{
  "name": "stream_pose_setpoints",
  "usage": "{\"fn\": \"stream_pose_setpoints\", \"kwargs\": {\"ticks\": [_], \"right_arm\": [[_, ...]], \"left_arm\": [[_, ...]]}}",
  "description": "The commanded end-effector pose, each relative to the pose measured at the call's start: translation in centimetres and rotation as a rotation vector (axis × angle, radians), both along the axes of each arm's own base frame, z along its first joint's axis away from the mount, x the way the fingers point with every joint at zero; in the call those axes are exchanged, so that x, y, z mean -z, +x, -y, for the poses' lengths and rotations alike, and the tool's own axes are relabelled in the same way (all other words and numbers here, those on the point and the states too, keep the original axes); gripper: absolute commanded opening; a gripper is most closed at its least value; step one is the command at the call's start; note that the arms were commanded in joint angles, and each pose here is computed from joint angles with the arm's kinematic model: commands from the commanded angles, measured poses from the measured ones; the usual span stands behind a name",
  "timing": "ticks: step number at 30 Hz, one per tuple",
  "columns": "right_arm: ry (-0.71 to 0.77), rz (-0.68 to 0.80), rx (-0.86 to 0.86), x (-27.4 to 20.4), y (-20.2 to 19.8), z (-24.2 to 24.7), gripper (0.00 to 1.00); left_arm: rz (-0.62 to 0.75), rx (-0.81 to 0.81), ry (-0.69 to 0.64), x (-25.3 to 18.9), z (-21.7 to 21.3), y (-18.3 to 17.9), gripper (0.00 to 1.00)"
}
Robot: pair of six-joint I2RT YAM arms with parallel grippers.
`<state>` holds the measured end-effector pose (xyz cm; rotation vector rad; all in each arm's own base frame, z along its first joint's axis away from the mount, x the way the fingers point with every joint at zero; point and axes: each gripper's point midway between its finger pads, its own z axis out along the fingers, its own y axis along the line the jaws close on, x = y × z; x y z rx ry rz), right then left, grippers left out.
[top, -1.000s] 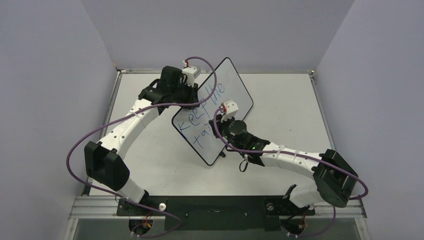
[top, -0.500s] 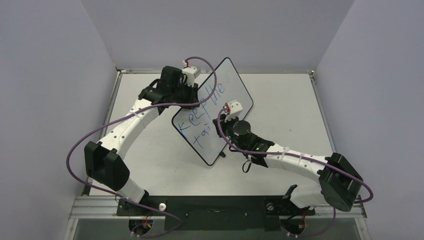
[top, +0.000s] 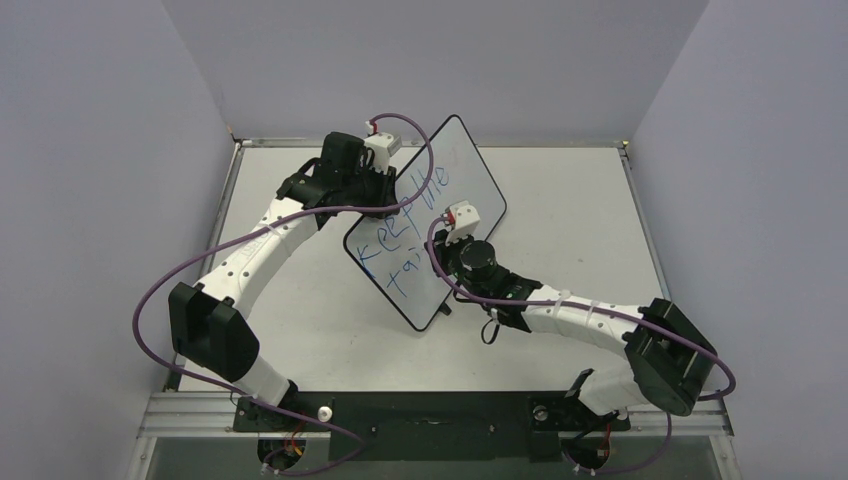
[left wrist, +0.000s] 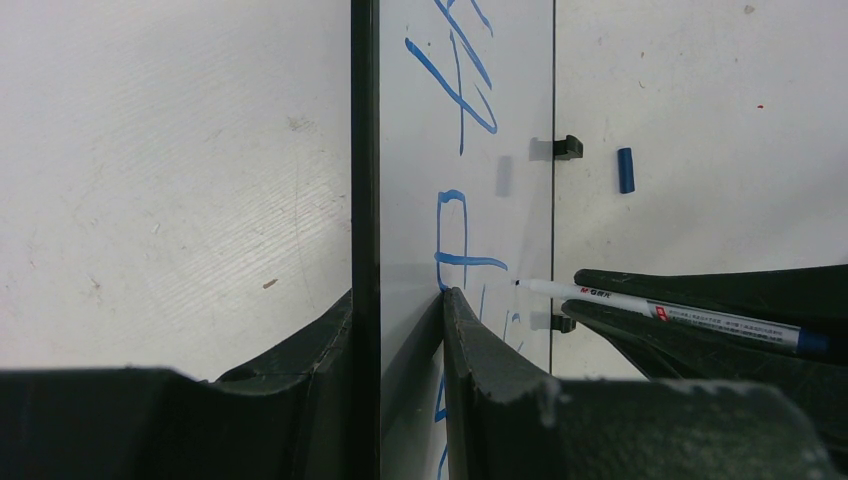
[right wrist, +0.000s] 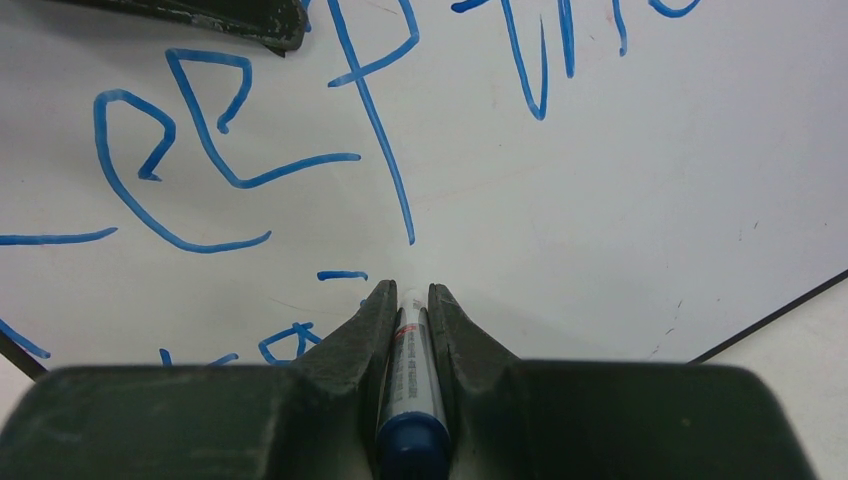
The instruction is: Write a sentence on the whiteboard
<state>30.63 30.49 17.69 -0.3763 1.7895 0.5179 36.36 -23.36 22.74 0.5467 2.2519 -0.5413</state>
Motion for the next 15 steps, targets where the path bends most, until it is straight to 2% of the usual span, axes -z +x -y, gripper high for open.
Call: {"fn": "stream_pose_setpoints", "kwargs": {"ticks": [1,15], "right_arm": [[0.086,0.046,-0.018,-2.9,0.6,-1.3,0.00],[0.060,0.040,0.039,-2.4,2.0,-0.1,0.00]], "left_arm": [[-0.064,0.056,0.161,5.2,-0.2,-1.4,0.00],[-0.067,0.056,0.166,5.4,-0.3,-1.4,0.00]]}}
